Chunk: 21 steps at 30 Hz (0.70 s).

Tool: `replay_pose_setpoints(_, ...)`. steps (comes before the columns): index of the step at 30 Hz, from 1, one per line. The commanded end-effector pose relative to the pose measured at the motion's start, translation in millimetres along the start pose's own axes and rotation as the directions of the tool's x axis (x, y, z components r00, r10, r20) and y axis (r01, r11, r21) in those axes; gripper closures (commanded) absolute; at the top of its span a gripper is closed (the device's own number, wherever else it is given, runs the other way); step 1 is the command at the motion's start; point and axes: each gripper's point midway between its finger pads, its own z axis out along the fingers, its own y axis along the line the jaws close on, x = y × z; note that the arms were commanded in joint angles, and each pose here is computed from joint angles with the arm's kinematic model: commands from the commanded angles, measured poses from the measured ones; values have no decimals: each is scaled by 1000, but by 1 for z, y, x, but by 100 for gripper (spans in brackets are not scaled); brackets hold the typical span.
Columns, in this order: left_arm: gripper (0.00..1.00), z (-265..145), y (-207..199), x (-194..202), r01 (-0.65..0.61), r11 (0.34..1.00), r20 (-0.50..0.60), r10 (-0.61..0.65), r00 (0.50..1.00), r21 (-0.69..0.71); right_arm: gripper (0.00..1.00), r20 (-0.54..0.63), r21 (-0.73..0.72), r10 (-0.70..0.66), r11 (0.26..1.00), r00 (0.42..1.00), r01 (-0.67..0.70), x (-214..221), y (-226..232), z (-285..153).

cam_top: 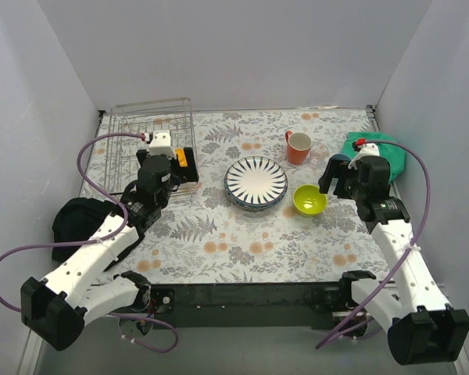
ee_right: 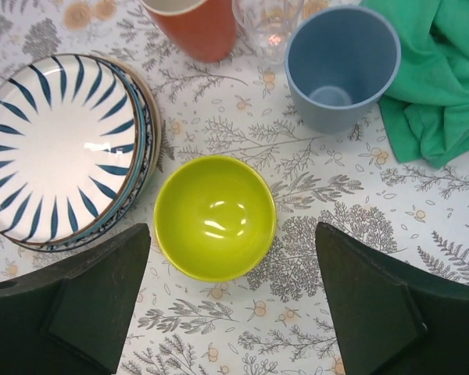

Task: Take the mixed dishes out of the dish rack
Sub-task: Place the bowl at the center of the board, then pick up the bowl from the dish rack.

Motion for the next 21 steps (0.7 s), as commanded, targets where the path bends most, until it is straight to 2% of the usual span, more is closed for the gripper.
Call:
replay_pose_setpoints(1,2,10,0,3,99,995,-18,-99,995,11,4,109,-28,-29,999,994,33,-24,6,-19)
replay_pose_setpoints(6,2,34,11,18,243,970,-111,-243,963,-19,2,155,-43,-49,997,987,56,-28,8,-32)
replay_pose_setpoints(10,2,52,25,27,393,916,-159,-400,902,-79,2,174,-43,-70,996,982,79,-25,7,-37)
replay_pose_setpoints(14,2,70,47,34,530,829,-165,-556,815,-176,2,205,-83,-72,992,976,91,-25,14,-42)
replay_pose_setpoints(15,2,74,49,35,582,787,-151,-613,776,-203,2,214,-86,-74,992,974,94,-25,14,-44)
replay_pose_setpoints(18,2,87,58,38,664,708,-115,-700,705,-239,2,233,-100,-76,990,970,101,-27,18,-48)
replay_pose_setpoints(21,2,101,67,45,711,648,-75,-751,656,-272,2,249,-112,-85,987,965,116,-28,22,-52)
